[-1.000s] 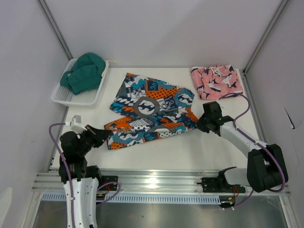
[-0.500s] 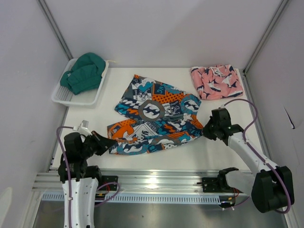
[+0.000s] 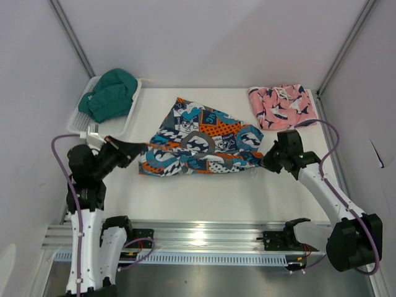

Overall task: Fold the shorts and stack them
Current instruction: Fold the shorts

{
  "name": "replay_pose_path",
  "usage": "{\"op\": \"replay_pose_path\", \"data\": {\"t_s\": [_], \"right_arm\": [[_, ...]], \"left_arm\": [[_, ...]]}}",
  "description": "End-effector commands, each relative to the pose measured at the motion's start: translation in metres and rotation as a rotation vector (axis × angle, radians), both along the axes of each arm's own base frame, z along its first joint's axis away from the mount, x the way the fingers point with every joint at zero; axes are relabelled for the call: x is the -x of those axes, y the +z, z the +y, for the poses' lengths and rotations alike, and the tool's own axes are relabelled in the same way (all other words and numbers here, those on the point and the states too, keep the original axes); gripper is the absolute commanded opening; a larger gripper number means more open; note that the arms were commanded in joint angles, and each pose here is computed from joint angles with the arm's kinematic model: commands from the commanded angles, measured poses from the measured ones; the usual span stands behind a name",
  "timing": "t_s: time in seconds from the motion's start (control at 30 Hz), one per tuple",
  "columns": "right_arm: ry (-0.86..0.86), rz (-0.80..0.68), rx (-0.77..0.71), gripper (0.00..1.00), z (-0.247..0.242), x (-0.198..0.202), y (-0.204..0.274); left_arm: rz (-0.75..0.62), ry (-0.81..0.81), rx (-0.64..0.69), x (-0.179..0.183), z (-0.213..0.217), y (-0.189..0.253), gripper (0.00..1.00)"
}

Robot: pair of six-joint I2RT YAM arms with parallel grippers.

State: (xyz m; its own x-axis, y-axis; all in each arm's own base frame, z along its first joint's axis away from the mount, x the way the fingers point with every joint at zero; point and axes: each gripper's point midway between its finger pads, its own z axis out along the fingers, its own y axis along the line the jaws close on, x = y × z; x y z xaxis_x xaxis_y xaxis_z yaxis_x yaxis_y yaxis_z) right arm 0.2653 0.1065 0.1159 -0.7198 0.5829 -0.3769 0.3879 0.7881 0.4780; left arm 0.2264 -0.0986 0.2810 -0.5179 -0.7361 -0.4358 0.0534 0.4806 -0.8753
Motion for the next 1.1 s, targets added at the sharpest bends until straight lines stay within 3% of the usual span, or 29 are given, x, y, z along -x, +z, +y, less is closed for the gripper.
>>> {"op": "replay_pose_path", "data": {"t_s": [0.0,0.17,0.4,0.73,1.07], "right_arm": [[-0.060,-0.018,-0.031,0.00,0.002,-0.022,0.018],[-0.117,0.001,-0.049,0.00,0.004,-0.052,0.027],[-0.211,0.054,-0.061,0.00,0.001,-0.084,0.032],[-0.366,0.116,-0.104,0.00,-0.016,-0.090,0.013],[-0.411,0.104,-0.116,0.00,-0.025,-0.126,0.003]], "left_arm": [[-0.187,0.037,0.010,-0.031,0.007,0.062,0.00],[-0.230,0.072,0.024,-0.072,0.017,0.078,0.00],[-0.311,-0.001,0.064,-0.137,0.011,0.092,0.00],[-0.410,-0.062,0.059,-0.199,-0.012,0.107,0.00],[-0.319,-0.060,0.101,-0.274,-0.020,0.056,0.00]]}}
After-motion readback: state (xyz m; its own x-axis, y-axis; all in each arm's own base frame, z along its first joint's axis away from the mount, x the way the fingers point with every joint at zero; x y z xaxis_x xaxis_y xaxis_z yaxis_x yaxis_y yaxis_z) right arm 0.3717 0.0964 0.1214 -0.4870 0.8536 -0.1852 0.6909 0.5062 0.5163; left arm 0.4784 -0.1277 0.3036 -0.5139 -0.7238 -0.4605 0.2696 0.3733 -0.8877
